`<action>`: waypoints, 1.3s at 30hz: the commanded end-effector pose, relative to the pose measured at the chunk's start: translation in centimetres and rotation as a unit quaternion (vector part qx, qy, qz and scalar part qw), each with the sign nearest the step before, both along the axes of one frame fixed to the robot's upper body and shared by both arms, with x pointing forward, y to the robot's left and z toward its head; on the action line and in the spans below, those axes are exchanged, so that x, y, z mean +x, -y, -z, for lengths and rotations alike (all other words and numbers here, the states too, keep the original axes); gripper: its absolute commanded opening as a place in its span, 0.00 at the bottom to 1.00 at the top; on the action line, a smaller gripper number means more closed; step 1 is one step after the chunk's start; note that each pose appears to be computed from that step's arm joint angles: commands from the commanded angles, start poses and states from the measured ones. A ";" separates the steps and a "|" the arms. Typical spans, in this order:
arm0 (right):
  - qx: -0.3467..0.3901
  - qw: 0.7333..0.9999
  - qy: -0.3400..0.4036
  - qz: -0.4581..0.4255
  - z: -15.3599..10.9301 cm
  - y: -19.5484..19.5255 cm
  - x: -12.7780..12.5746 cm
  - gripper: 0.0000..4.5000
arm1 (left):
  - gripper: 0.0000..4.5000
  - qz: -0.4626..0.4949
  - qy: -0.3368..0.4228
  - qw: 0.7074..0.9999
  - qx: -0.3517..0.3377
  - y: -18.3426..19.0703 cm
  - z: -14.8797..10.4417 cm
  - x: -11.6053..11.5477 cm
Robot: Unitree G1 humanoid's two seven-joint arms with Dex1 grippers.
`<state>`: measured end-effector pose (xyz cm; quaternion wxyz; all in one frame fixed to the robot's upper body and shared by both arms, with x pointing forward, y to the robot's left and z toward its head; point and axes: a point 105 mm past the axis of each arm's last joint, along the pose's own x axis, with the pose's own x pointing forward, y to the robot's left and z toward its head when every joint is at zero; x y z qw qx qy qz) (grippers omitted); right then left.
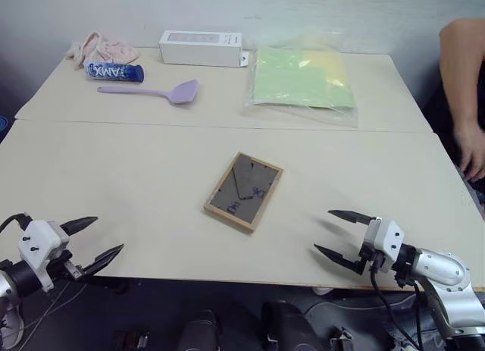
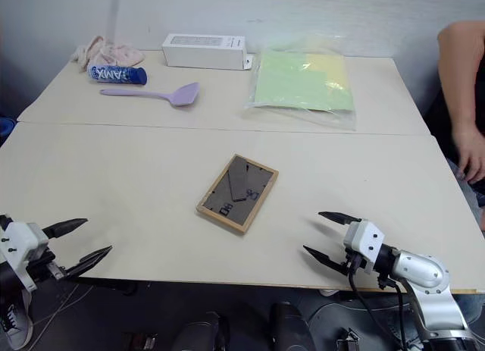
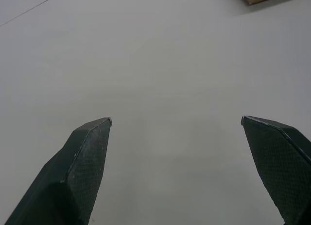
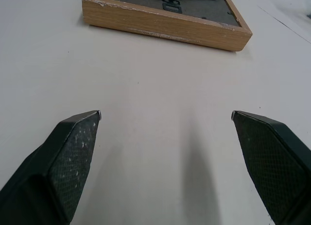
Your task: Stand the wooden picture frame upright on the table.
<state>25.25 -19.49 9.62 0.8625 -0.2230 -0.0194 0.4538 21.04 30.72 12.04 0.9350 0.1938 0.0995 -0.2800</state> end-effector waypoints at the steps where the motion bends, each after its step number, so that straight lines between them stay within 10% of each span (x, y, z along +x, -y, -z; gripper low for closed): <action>1: 0.005 1.000 0.022 -0.009 -0.8 -0.5 0.0 0.99 | 1.00 0.003 0.004 1.000 0.005 0.2 -0.3 -0.1; 8: 0.046 0.998 0.002 -0.043 -2.0 -3.8 0.5 0.85 | 0.86 0.038 0.012 0.999 -0.028 3.5 -2.1 2.7; 19: -0.011 0.999 0.023 -0.033 -1.3 -9.0 4.4 0.02 | 0.12 0.089 0.021 0.996 0.005 10.4 -0.7 11.4; 25: -0.022 0.999 0.035 -0.012 -1.2 -9.9 6.2 0.00 | 0.01 0.141 0.009 0.990 0.005 14.0 0.6 13.3; 39: -0.038 0.998 0.038 -0.039 -2.1 -10.1 7.4 0.00 | 0.01 0.229 -0.034 0.972 -0.036 17.5 2.1 9.2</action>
